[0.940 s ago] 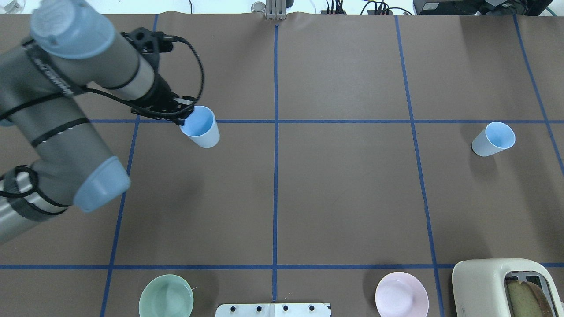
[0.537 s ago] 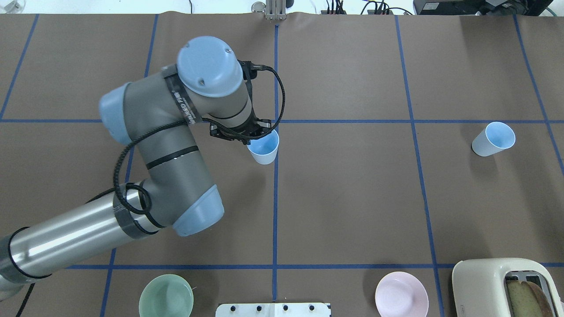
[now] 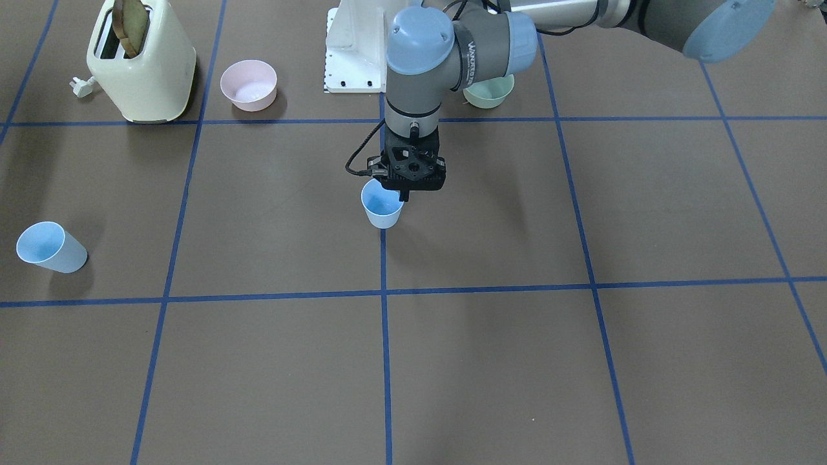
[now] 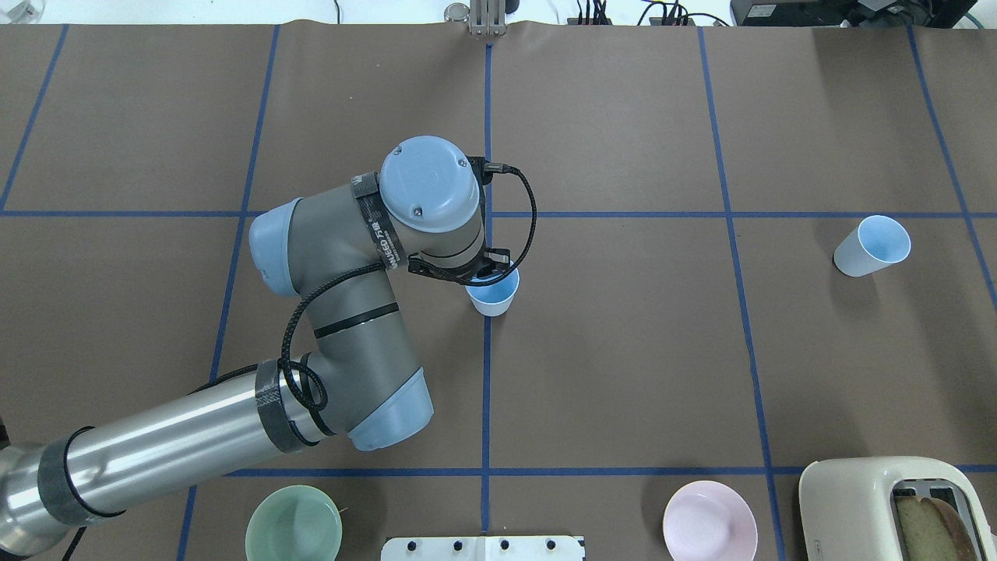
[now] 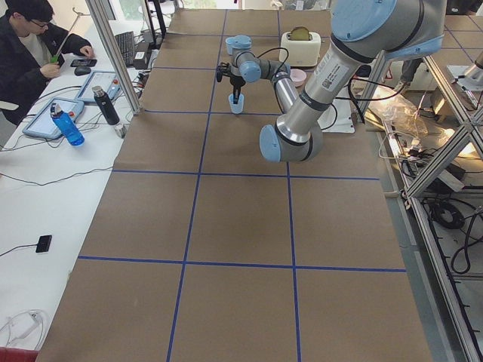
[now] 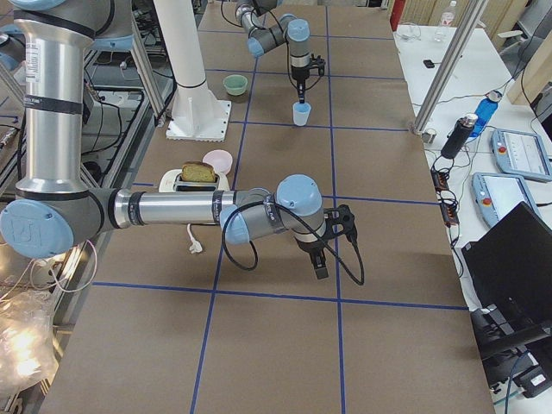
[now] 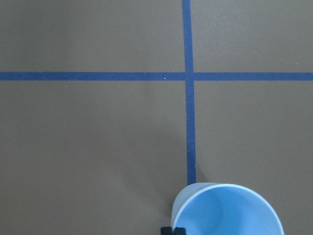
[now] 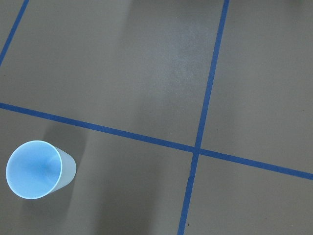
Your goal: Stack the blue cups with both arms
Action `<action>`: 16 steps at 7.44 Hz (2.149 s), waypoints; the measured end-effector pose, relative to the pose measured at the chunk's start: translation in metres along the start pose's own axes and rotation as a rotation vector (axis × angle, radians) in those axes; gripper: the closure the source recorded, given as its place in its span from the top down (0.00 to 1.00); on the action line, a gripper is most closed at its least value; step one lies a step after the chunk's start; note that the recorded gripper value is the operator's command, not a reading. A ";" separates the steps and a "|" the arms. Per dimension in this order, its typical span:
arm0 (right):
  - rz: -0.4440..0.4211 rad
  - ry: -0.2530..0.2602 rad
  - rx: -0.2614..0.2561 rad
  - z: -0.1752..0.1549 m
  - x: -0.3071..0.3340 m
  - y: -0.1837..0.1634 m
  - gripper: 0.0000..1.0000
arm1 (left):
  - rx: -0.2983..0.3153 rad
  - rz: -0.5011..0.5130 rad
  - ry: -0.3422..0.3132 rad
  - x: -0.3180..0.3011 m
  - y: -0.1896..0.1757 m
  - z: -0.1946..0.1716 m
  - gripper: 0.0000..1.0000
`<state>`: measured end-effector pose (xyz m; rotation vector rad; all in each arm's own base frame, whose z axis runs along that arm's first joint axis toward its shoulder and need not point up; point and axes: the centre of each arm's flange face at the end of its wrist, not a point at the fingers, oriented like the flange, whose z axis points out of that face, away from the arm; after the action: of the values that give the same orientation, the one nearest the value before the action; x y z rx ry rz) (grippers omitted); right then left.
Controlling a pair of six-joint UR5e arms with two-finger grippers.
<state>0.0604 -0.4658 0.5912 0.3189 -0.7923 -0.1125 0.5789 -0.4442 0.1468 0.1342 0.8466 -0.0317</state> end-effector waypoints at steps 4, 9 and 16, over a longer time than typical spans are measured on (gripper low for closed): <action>0.002 0.000 -0.002 0.001 0.001 0.000 1.00 | -0.005 0.018 0.000 0.005 0.010 0.007 0.98; -0.008 -0.009 0.010 -0.003 -0.004 -0.006 1.00 | 0.061 0.090 0.003 -0.068 -0.030 -0.073 0.99; -0.084 -0.059 -0.018 0.031 -0.099 -0.076 1.00 | -0.078 0.311 -0.123 -0.604 -0.126 -0.177 0.99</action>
<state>-0.0299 -0.5236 0.5198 0.3332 -0.8356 -0.2088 0.0365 -0.5612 0.4696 0.1876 0.6953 0.2817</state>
